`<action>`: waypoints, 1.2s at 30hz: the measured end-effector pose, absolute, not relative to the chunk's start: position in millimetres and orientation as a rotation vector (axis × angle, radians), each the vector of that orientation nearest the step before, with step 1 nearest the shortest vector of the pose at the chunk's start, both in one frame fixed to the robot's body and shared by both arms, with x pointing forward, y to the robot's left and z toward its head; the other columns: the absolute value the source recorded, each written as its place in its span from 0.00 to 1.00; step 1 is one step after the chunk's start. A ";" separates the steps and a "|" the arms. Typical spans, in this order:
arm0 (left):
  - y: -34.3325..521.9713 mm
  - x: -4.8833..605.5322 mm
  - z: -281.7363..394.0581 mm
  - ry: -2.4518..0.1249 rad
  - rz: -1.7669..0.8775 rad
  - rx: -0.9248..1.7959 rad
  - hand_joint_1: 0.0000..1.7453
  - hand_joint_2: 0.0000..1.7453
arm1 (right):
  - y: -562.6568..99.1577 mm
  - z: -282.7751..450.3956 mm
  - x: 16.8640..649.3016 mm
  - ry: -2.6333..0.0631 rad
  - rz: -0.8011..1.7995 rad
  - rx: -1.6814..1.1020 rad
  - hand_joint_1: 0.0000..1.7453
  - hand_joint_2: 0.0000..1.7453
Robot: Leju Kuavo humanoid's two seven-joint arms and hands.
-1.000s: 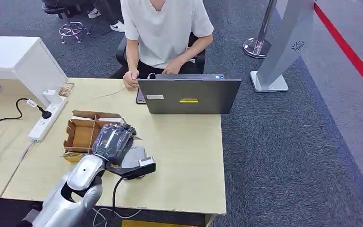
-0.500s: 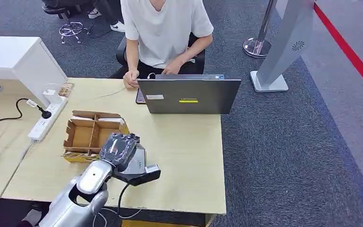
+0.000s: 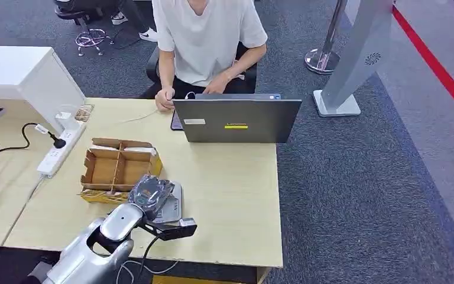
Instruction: Pass the card to the sensor for recognition and then transmit it.
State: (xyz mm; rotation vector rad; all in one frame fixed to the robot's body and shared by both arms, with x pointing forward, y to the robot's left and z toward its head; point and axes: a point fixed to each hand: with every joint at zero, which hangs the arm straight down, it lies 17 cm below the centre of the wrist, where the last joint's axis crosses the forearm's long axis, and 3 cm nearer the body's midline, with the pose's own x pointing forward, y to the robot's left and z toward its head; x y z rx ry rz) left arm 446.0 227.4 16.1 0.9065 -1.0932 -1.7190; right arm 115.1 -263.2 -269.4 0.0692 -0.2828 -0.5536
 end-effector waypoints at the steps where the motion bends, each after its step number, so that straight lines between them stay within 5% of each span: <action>1: 226.1 446.9 18.1 -1.108 -1.708 0.907 1.00 1.00 | -263.5 -269.3 115.4 -0.285 -0.554 0.069 0.00 1.00; 7: 209.7 454.4 42.0 -1.258 -1.611 0.952 1.00 1.00 | -264.4 -269.1 115.7 -0.292 -0.555 0.066 0.00 1.00; 13: 168.4 475.2 146.3 -1.588 -1.383 1.109 1.00 1.00 | -262.7 -267.6 118.8 -0.313 -0.526 0.074 0.00 1.00; 19: 184.1 499.9 245.0 -1.738 -1.192 1.384 1.00 1.00 | -259.3 -267.5 119.1 -0.312 -0.471 0.078 0.00 1.00; 26: 247.7 550.2 346.0 -1.688 -1.008 1.661 1.00 1.00 | -253.2 -266.6 126.9 -0.299 -0.421 0.084 0.00 1.00; 36: 288.1 581.7 357.9 -1.551 -0.941 1.698 1.00 1.00 | -249.3 -265.6 130.9 -0.298 -0.409 0.091 0.00 1.00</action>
